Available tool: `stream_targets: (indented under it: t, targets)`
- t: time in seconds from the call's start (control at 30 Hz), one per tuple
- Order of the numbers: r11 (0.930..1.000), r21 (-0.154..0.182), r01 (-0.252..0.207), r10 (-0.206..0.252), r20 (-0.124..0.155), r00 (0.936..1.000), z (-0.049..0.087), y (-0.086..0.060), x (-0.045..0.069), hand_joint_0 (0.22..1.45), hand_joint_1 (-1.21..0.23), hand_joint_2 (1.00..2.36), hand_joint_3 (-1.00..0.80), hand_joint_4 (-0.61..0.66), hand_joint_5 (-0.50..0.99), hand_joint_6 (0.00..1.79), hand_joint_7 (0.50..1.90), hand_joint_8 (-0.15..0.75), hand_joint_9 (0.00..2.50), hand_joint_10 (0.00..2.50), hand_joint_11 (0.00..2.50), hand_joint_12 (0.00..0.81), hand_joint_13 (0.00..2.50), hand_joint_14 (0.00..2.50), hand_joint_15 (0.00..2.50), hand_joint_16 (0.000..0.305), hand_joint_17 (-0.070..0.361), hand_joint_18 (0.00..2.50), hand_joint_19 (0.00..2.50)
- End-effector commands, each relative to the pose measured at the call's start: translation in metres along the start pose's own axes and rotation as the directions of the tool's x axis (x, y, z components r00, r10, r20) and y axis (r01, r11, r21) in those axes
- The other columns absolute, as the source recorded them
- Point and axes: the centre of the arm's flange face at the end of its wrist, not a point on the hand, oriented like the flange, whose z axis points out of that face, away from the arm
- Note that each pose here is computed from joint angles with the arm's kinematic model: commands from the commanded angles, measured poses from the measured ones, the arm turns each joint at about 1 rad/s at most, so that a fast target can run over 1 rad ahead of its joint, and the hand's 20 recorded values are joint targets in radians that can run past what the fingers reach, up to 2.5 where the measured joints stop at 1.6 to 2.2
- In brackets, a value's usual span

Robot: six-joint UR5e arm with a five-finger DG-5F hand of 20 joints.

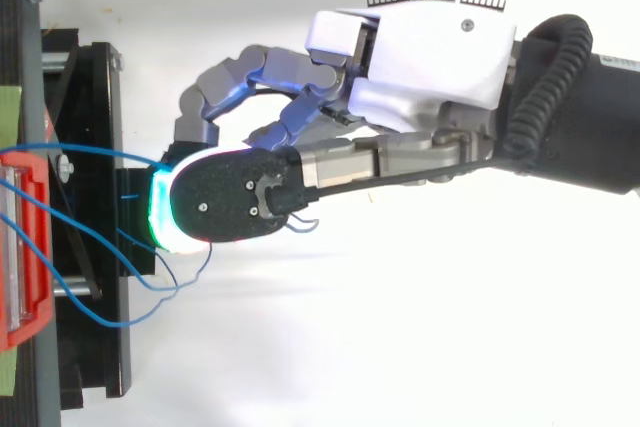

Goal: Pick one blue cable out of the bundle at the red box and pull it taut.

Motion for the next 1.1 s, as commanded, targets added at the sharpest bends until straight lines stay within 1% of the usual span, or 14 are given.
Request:
stream_targets:
  t: [0.0, 0.17, 0.3, 0.37, 0.53, 0.57, 0.6, 0.7, 0.73, 0.8, 0.83, 0.87, 0.9, 1.07]
  targets:
    - [0.9995, 0.005, 0.03, -0.03, 0.001, 0.9996, -0.002, 0.001, 0.0, 0.47, -0.48, 1.0, -0.5, -0.06, -0.19, 0.89, 0.86, 0.334, 0.88, 0.01, 1.01, 0.418, 0.6, 0.01, 0.38, 0.058, 0.13, 0.48, 0.26]
    - [0.9979, 0.014, 0.063, -0.063, 0.002, 0.998, -0.002, -0.001, -0.002, 0.49, -0.51, 1.0, -0.5, -0.06, -0.19, 0.89, 0.88, 0.327, 0.87, 0.01, 1.01, 0.408, 0.59, 0.01, 0.38, 0.056, 0.125, 0.47, 0.26]
    - [0.9969, 0.014, 0.077, -0.077, 0.002, 0.997, -0.002, -0.001, -0.002, 0.5, -0.52, 1.0, -0.5, -0.05, -0.19, 0.89, 0.89, 0.319, 0.87, 0.01, 1.01, 0.406, 0.58, 0.01, 0.37, 0.055, 0.123, 0.46, 0.27]
    - [0.9964, 0.014, 0.084, -0.084, 0.005, 0.9965, -0.001, -0.001, -0.004, 0.5, -0.52, 1.0, -0.5, -0.04, -0.19, 0.89, 0.88, 0.321, 0.87, 0.01, 1.01, 0.405, 0.58, 0.01, 0.38, 0.055, 0.123, 0.46, 0.26]
    - [0.9919, 0.025, 0.124, -0.125, 0.034, 0.9916, -0.002, -0.005, -0.009, 0.5, -0.52, 1.0, -0.5, -0.03, -0.2, 0.89, 0.87, 0.324, 0.86, 0.01, 1.02, 0.406, 0.58, 0.01, 0.38, 0.055, 0.123, 0.46, 0.26]
    - [0.9919, 0.025, 0.124, -0.125, 0.034, 0.9916, -0.002, -0.005, -0.009, 0.5, -0.52, 1.0, -0.5, -0.03, -0.2, 0.89, 0.87, 0.324, 0.86, 0.01, 1.02, 0.406, 0.58, 0.01, 0.38, 0.055, 0.123, 0.46, 0.26]
    - [0.9902, 0.029, 0.137, -0.138, 0.046, 0.9894, -0.002, -0.005, -0.012, 0.5, -0.52, 1.0, -0.5, -0.03, -0.2, 0.89, 0.87, 0.323, 0.85, 0.01, 1.01, 0.406, 0.58, 0.01, 0.38, 0.055, 0.123, 0.46, 0.26]
    - [0.9869, 0.037, 0.157, -0.159, 0.06, 0.9855, -0.003, -0.007, -0.014, 0.5, -0.52, 1.0, -0.5, -0.02, -0.2, 0.89, 0.86, 0.327, 0.85, 0.01, 1.02, 0.408, 0.58, 0.01, 0.37, 0.055, 0.124, 0.46, 0.26]
    - [0.9845, 0.042, 0.17, -0.173, 0.073, 0.9823, -0.003, -0.007, -0.015, 0.5, -0.52, 1.0, -0.5, -0.01, -0.2, 0.89, 0.85, 0.325, 0.85, 0.01, 1.01, 0.408, 0.57, 0.01, 0.37, 0.055, 0.124, 0.46, 0.26]
    - [0.9822, 0.046, 0.182, -0.186, 0.086, 0.9788, -0.003, -0.007, -0.016, 0.5, -0.52, 1.0, -0.5, -0.01, -0.2, 0.89, 0.86, 0.326, 0.84, 0.01, 1.02, 0.41, 0.57, 0.01, 0.37, 0.055, 0.124, 0.46, 0.26]
    - [0.9773, 0.053, 0.205, -0.21, 0.113, 0.9712, -0.003, -0.008, -0.019, 0.5, -0.52, 1.0, -0.5, -0.01, -0.2, 0.89, 0.86, 0.326, 0.84, 0.01, 1.02, 0.41, 0.57, 0.01, 0.37, 0.055, 0.124, 0.46, 0.26]
    - [0.9755, 0.054, 0.213, -0.218, 0.123, 0.968, -0.004, -0.006, -0.02, 0.5, -0.52, 1.0, -0.5, -0.01, -0.2, 0.89, 0.85, 0.325, 0.84, 0.01, 1.02, 0.409, 0.57, 0.01, 0.38, 0.055, 0.124, 0.46, 0.26]
    - [0.97, 0.061, 0.235, -0.242, 0.145, 0.9595, -0.004, -0.006, -0.022, 0.5, -0.52, 1.0, -0.5, -0.01, -0.2, 0.89, 0.86, 0.326, 0.84, 0.01, 1.0, 0.41, 0.57, 0.01, 0.37, 0.055, 0.124, 0.46, 0.26]
    - [0.9622, 0.07, 0.263, -0.271, 0.163, 0.9485, -0.004, -0.006, -0.025, 0.51, -0.54, 1.0, -0.5, -0.01, -0.2, 0.88, 0.86, 0.322, 0.84, 0.01, 1.02, 0.406, 0.57, 0.01, 0.37, 0.054, 0.123, 0.46, 0.25]
